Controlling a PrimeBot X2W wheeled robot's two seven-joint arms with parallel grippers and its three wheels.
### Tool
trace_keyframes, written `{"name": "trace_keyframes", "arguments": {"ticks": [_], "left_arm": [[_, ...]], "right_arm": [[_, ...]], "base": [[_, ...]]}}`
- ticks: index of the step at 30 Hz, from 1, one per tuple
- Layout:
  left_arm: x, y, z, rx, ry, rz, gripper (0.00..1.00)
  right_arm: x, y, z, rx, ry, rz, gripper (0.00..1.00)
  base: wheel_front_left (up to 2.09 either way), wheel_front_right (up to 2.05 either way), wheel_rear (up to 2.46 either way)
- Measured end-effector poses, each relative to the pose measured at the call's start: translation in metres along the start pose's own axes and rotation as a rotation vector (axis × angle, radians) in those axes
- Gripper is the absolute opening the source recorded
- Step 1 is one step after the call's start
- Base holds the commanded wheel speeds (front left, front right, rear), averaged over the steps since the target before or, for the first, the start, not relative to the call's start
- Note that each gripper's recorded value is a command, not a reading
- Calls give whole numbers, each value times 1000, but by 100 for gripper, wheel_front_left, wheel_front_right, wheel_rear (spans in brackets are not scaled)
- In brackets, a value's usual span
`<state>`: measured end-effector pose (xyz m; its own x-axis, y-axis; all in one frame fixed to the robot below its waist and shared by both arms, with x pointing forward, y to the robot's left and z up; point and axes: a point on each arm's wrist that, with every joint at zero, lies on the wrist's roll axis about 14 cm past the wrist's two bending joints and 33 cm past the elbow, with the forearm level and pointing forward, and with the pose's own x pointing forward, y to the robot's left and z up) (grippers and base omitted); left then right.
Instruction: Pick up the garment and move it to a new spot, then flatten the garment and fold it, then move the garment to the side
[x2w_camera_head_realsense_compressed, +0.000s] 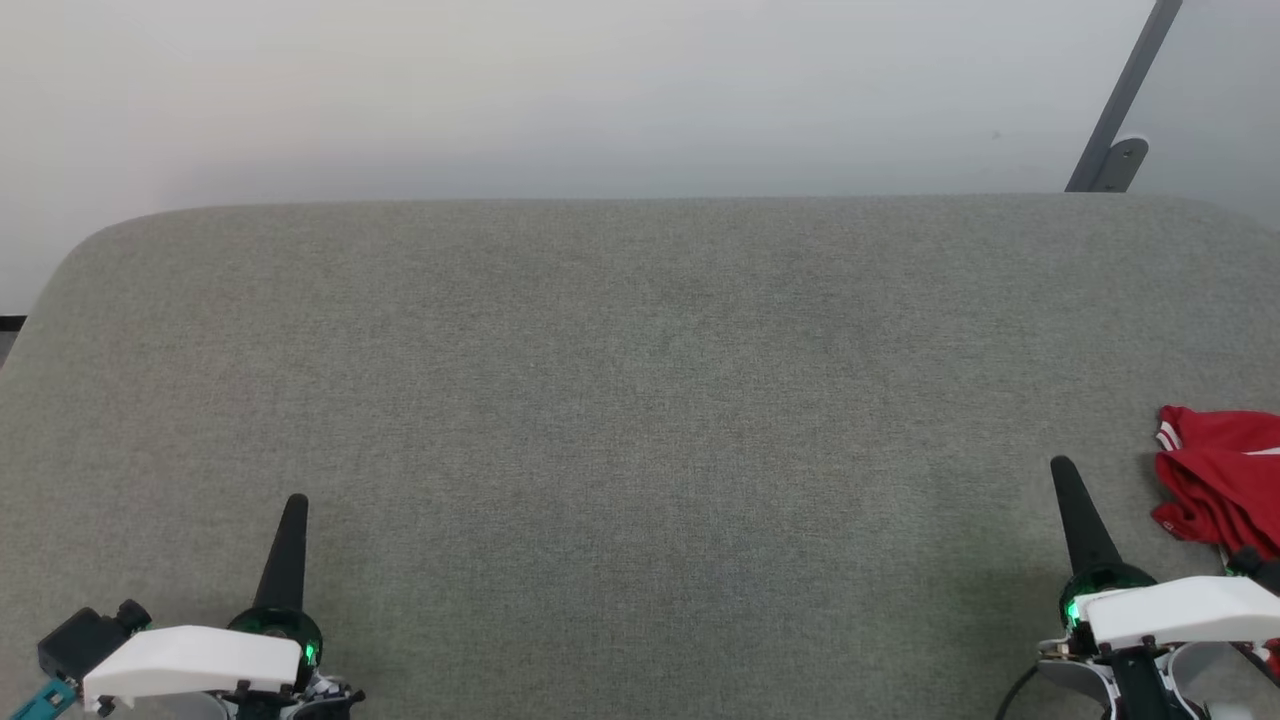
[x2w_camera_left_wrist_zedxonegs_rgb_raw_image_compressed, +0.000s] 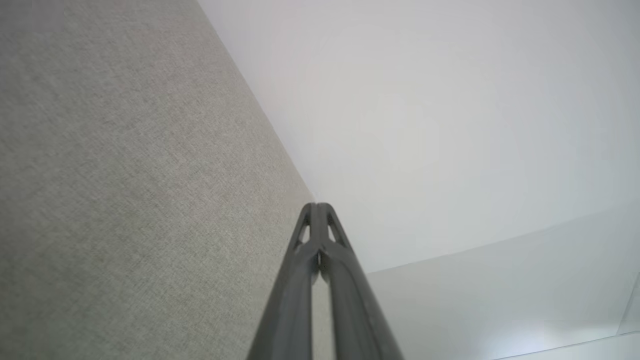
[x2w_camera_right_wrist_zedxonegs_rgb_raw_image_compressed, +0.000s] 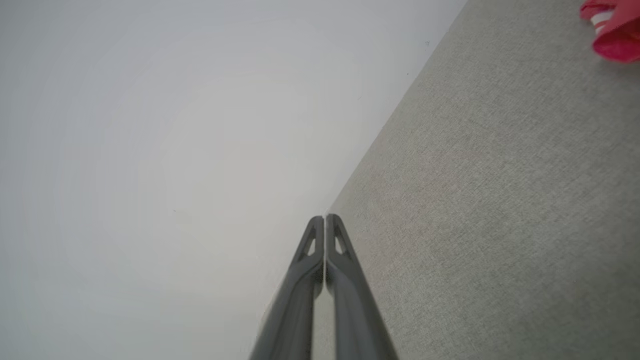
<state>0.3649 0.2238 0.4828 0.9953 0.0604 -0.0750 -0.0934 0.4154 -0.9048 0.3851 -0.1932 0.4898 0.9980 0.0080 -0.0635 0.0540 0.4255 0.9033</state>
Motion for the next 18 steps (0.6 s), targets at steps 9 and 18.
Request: {"name": "trace_keyframes", "arguments": {"ticks": [9,18], "left_arm": [[4,-5,-2,-97,5,-11,0],[8,-11,-4,-174,13,-25,0]], "right_arm": [[0,1,2,95,-4,6,0],[2,5,4,173,-9,19,0]], "base": [[0,0,0],[0,0,0]]}}
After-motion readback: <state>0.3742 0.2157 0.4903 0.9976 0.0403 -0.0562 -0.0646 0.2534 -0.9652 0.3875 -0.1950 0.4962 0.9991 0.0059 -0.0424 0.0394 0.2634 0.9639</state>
